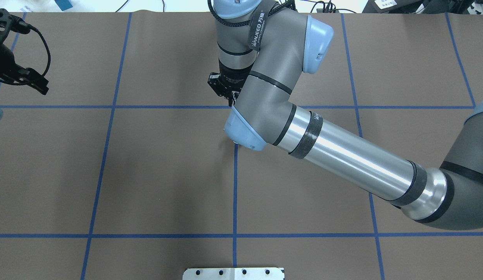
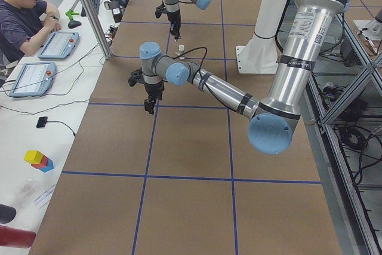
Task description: Assemble PPR valve and pipe with both arms
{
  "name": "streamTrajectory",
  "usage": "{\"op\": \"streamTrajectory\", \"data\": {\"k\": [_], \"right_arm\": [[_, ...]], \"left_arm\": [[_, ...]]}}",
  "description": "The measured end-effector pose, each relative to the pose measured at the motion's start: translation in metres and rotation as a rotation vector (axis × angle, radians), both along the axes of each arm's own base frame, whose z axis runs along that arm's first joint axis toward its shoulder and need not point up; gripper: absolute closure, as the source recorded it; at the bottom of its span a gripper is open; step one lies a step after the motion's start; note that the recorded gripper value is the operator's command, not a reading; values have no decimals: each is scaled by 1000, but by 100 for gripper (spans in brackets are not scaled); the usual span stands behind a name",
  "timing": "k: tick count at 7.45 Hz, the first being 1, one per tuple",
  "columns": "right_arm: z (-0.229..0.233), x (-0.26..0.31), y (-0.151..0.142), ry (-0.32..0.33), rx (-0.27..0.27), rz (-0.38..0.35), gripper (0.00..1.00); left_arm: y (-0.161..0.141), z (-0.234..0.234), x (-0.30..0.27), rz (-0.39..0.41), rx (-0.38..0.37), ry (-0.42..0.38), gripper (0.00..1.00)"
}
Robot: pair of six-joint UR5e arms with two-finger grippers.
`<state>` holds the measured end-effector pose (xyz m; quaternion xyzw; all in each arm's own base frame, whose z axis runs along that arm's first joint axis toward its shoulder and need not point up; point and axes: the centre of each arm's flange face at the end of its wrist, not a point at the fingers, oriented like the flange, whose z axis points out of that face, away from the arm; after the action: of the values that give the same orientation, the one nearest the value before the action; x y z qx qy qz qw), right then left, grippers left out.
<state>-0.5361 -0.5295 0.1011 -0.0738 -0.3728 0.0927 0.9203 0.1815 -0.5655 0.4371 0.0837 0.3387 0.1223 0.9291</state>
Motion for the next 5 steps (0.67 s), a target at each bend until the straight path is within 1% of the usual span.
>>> {"op": "streamTrajectory", "data": {"k": [5], "right_arm": [[11,-16,12,11,-7,-30,100]], "left_arm": [[0,-1,0,-1,1,1,0]]}}
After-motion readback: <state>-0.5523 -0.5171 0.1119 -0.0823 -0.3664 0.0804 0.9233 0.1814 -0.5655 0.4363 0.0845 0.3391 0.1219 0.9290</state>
